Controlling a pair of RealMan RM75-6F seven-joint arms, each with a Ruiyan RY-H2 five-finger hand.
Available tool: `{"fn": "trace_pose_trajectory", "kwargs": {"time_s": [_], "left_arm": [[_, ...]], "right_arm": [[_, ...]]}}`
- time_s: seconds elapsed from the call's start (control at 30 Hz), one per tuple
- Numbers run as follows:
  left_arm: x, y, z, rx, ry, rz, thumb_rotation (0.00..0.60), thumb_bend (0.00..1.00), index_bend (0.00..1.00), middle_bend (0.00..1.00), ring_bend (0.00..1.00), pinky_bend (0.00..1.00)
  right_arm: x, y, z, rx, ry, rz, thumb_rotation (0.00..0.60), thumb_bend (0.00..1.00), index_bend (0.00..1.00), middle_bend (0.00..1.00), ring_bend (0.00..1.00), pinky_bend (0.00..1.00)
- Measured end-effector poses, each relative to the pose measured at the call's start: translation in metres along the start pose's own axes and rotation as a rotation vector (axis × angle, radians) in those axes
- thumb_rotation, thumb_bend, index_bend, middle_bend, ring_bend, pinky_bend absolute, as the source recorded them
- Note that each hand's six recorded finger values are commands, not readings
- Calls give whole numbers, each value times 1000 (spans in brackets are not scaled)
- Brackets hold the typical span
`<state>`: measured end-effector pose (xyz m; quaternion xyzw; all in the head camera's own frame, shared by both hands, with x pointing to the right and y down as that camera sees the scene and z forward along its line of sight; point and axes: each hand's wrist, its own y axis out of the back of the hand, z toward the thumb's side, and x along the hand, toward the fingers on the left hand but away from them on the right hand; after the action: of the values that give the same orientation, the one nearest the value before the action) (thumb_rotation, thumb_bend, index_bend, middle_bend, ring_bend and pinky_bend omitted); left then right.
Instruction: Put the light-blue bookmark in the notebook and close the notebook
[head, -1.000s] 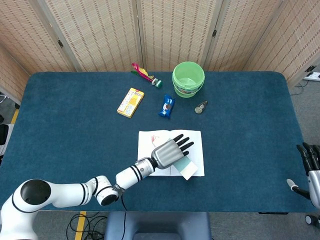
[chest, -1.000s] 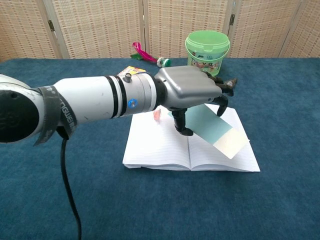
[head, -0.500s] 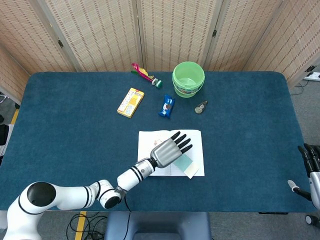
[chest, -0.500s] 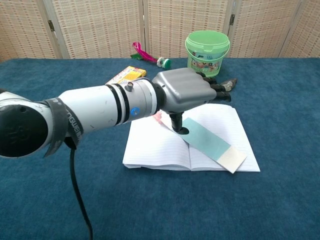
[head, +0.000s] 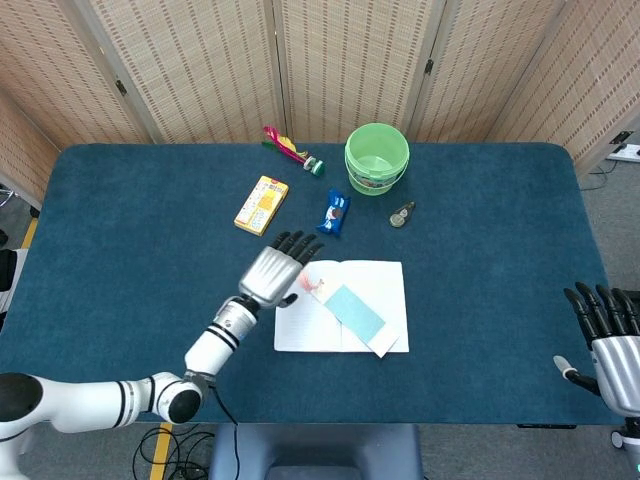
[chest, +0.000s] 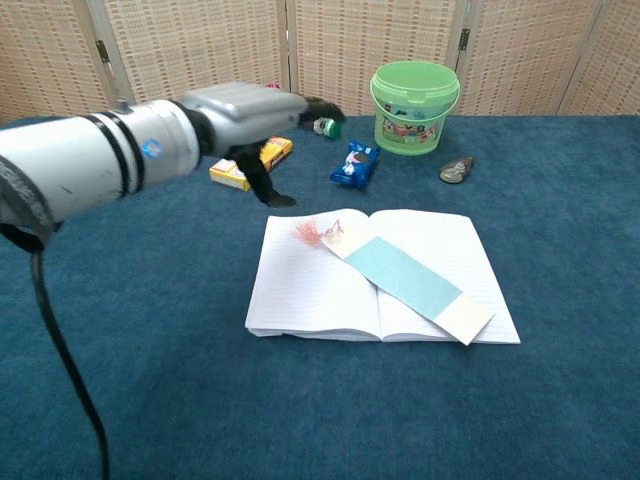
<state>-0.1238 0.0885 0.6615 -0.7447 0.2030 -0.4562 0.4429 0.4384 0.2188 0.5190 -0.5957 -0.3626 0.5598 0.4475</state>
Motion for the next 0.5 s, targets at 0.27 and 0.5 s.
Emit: {"fn": "trace_pose_trajectory", "kwargs": {"time_s": [0.27, 0.5], "left_arm": [[-56, 10, -92, -79, 231, 29, 600, 269, 84, 68, 59, 137], [-106, 4, -134, -92, 331, 63, 600, 269, 104, 68, 59, 136]], "right_arm": [[-13, -3, 21, 23, 116, 20, 600, 205, 0, 121, 7, 63], [-24, -11, 41, 46, 219, 68, 600, 249, 0, 140, 14, 71]]}}
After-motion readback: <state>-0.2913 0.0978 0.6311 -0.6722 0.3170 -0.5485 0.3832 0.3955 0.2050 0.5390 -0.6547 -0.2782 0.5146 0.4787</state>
